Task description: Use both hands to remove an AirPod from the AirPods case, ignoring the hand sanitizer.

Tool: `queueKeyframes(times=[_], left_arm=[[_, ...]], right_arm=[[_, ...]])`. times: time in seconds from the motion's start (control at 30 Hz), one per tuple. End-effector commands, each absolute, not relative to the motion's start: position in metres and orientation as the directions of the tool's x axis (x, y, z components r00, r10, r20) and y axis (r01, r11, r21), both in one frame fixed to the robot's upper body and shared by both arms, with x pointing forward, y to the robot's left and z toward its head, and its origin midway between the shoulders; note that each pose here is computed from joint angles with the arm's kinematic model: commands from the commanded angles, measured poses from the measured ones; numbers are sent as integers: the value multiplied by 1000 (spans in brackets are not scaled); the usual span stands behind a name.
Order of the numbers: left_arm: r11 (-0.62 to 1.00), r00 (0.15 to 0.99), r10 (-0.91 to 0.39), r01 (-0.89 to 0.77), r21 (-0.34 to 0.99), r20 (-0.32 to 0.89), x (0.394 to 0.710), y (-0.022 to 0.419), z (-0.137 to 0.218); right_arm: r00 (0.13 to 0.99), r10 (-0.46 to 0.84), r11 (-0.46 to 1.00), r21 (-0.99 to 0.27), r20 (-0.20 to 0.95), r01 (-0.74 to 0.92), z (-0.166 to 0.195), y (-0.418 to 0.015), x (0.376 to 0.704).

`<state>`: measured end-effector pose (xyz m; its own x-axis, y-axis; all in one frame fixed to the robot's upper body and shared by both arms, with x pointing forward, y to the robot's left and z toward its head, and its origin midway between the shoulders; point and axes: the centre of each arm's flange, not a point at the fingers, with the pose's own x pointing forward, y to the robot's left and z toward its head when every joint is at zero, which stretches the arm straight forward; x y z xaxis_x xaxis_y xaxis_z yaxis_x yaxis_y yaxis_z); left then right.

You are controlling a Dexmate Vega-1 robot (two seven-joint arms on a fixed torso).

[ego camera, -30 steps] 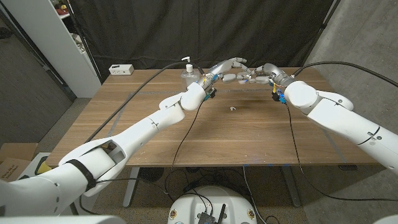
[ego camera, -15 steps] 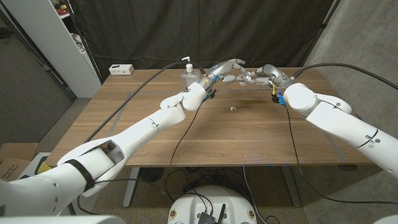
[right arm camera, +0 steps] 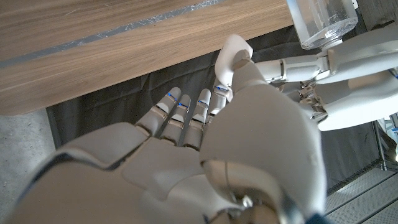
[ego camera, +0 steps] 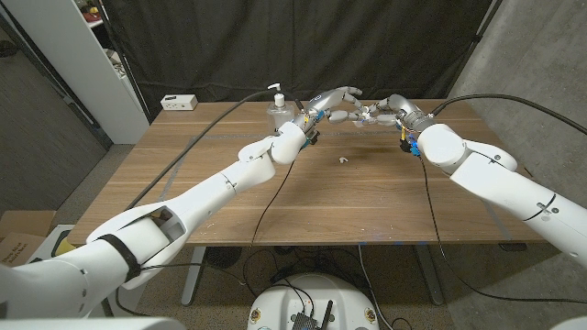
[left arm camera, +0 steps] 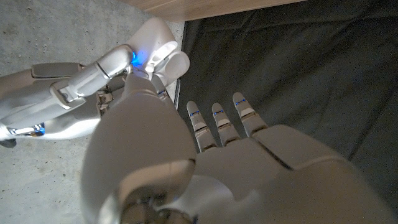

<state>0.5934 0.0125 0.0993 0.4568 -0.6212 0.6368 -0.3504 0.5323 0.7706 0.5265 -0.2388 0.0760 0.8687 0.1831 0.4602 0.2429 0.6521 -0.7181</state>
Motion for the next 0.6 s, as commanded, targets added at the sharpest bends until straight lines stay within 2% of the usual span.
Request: queueKeyframes(times=[0.03,0.6], left_arm=[[660,405,-602,-232,715,688,594,19,101],[671,399,-591,-239,702,701,582,29,109]], right_arm=[[873,165,642,-722,460,258,73,-239,529],[890,126,632,-727,438,268,72,-248,540]])
